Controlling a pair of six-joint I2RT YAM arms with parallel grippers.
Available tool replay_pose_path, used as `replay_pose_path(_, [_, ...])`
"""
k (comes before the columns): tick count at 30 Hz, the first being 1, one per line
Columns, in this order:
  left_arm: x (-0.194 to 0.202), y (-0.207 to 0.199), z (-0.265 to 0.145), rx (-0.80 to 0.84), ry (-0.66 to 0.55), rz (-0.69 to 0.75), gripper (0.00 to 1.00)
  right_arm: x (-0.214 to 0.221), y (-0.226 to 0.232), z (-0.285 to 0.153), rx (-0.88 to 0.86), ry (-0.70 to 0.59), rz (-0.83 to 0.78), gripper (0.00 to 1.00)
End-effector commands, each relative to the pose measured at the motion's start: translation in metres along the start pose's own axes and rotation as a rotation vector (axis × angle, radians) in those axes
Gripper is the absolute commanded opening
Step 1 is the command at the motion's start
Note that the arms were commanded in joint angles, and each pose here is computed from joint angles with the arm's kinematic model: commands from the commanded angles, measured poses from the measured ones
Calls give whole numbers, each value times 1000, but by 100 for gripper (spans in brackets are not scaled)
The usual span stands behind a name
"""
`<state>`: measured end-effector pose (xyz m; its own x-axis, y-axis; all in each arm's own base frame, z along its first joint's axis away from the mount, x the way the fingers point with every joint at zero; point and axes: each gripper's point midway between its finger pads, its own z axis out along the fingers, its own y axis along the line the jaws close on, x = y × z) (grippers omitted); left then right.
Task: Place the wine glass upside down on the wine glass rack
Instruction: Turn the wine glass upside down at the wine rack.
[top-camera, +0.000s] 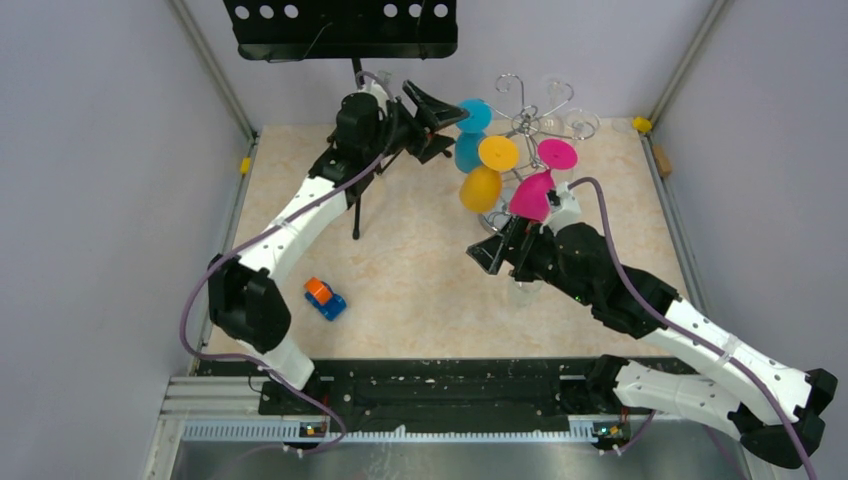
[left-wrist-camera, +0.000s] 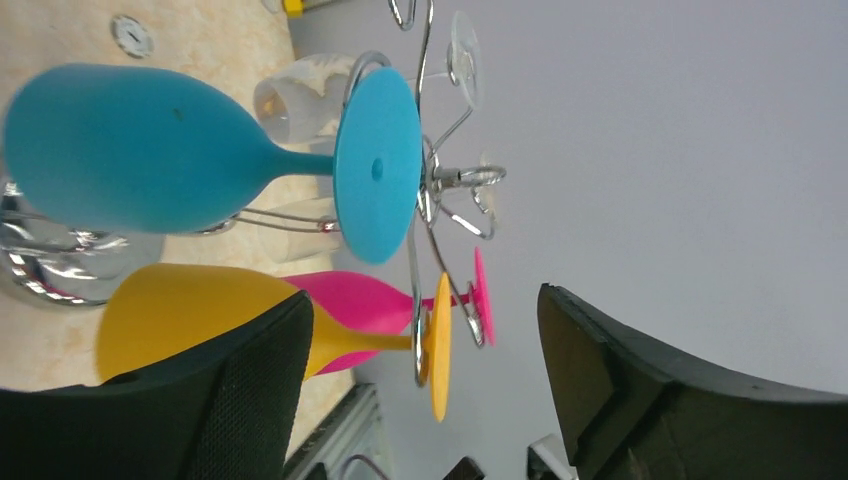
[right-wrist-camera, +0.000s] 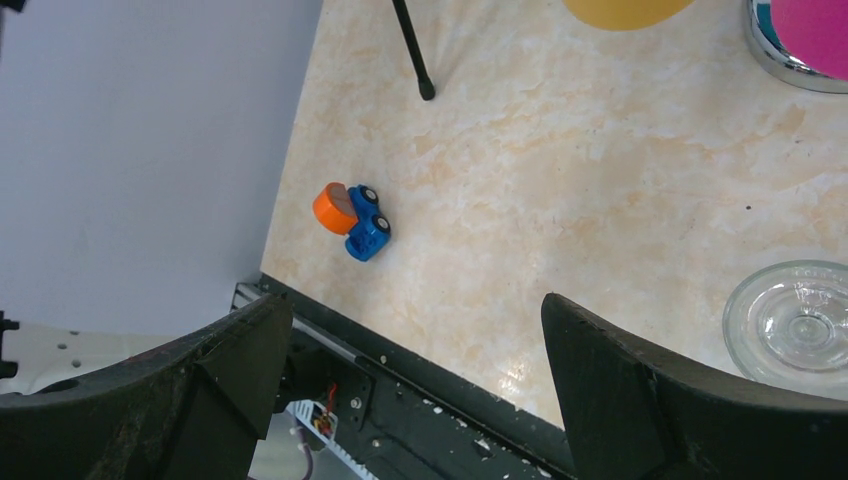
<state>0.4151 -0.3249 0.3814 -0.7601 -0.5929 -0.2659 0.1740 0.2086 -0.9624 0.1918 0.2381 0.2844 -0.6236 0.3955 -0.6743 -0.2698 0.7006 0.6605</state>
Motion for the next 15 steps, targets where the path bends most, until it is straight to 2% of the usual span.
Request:
replay_pose_path(1, [-4, -27, -43, -11, -76, 170, 87, -11, 12, -1, -22, -13, 0, 97])
replay_pose_path(8, [3, -7, -108, -195, -107, 425, 90, -13, 28, 1, 2, 69, -9, 98])
replay_pose_path(15, [17, 44, -172, -424, -57, 673, 91, -37, 50, -6, 7, 54, 19, 99])
